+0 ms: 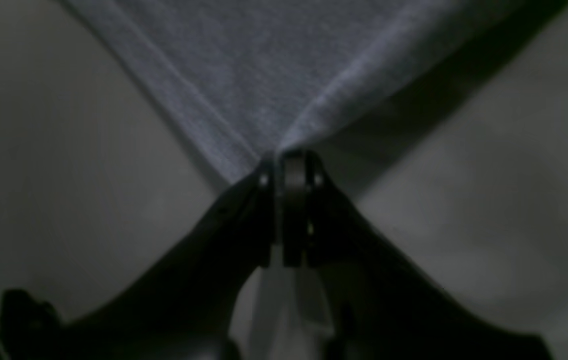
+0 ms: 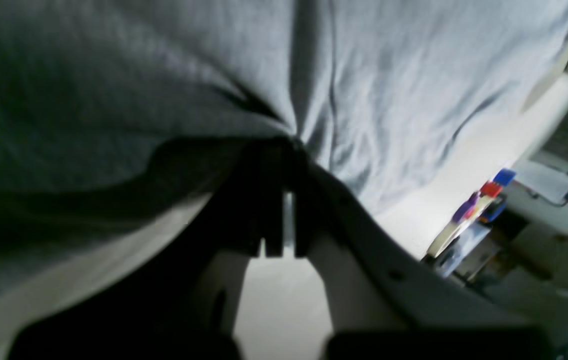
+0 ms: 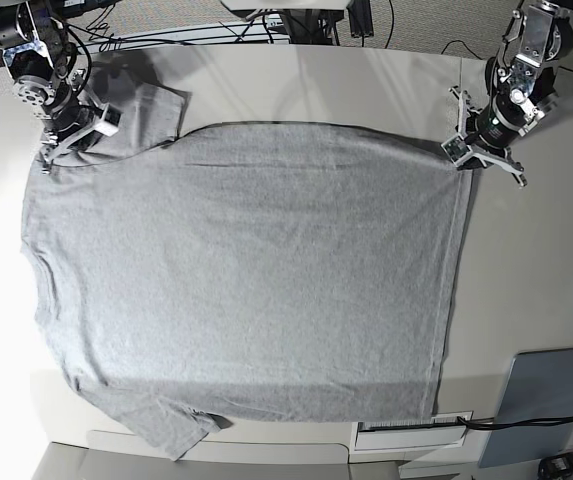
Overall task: Fold the T-shirt properly
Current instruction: 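Lift the shoulder edge and fold it over toward the hem with both grippers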
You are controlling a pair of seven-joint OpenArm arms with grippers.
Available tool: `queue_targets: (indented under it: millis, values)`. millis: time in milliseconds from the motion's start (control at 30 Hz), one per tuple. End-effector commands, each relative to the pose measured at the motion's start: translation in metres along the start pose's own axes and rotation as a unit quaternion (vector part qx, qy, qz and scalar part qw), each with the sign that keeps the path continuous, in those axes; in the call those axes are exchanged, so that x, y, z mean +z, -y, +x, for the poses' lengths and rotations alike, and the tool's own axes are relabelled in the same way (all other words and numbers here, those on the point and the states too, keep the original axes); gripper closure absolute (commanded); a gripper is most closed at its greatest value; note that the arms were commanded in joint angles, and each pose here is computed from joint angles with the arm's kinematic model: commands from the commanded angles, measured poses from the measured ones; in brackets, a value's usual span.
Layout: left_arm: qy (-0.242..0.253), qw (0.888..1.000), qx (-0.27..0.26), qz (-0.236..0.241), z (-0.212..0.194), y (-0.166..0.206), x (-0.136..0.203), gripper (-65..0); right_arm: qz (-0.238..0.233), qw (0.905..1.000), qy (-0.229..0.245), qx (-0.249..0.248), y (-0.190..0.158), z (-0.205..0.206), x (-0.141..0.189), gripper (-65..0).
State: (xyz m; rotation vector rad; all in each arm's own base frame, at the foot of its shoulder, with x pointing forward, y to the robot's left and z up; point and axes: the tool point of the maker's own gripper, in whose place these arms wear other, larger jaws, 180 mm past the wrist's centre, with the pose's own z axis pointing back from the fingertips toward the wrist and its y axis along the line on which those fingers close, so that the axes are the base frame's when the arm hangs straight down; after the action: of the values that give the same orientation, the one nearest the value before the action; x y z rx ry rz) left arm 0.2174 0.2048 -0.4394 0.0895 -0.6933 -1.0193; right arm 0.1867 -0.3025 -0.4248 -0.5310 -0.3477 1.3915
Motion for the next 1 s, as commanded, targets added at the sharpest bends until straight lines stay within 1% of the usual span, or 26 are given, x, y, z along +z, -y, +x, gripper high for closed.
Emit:
queue_targets:
  millis: [0, 67, 133, 267, 367, 533, 633, 733, 767, 833, 933, 967]
  values:
    - [-0.071, 0.995, -0.009, -0.065, -0.037, 0.035, 0.008, 0.0, 0.033, 0.9991, -0.021, 0.015, -0.016, -0.014, 0.005, 0.0]
    - [-0.065, 0.996, 0.002, -0.067, -0.035, 0.038, 0.015, 0.0, 0.022, 0.9989, -0.032, 0.025, -0.011, -0.022, 0.012, 0.0]
    - [-0.062, 0.996, 0.016, -0.067, -0.034, 0.041, 0.024, 0.0, 0.015, 0.9987, -0.041, 0.024, -0.009, -0.030, 0.019, 0.0]
    - [-0.044, 0.995, 0.055, -0.073, -0.027, 0.048, 0.044, 0.0, 0.021, 0.9991, -0.036, -0.005, -0.014, -0.036, 0.037, 0.0]
    - [-0.030, 0.992, 0.078, -0.092, -0.023, 0.058, 0.060, 0.0, 0.029, 0.9985, -0.043, -0.020, -0.020, -0.042, 0.049, 0.0]
    - [-0.037, 0.990, 0.103, -0.091, -0.029, 0.062, 0.081, 0.0, 0.043, 0.9972, -0.058, -0.020, -0.034, -0.053, 0.066, 0.0]
    - [-0.043, 0.989, 0.109, -0.090, -0.034, 0.064, 0.088, 0.0, 0.056, 0.9959, -0.060, -0.038, -0.042, -0.057, 0.073, 0.0]
    - [-0.048, 0.989, 0.111, -0.090, -0.038, 0.065, 0.090, 0.0, 0.057, 0.9951, -0.065, -0.048, -0.042, -0.062, 0.075, 0.0]
    - [-0.048, 0.989, 0.111, -0.090, -0.038, 0.065, 0.090, 0.0, 0.054, 0.9951, -0.067, -0.049, -0.040, -0.063, 0.075, 0.0]
    - [-0.046, 0.989, 0.113, -0.078, -0.037, 0.059, 0.089, 0.0, 0.028, 0.9956, -0.069, -0.057, -0.028, -0.064, 0.075, 0.0]
    - [-0.036, 0.991, 0.127, -0.035, -0.031, 0.036, 0.083, 0.0, -0.020, 0.9946, -0.074, -0.070, -0.001, -0.066, 0.075, 0.0]
    - [-0.034, 0.990, 0.132, -0.028, -0.029, 0.030, 0.081, 0.0, -0.032, 0.9940, -0.075, -0.073, 0.007, -0.065, 0.074, 0.0]
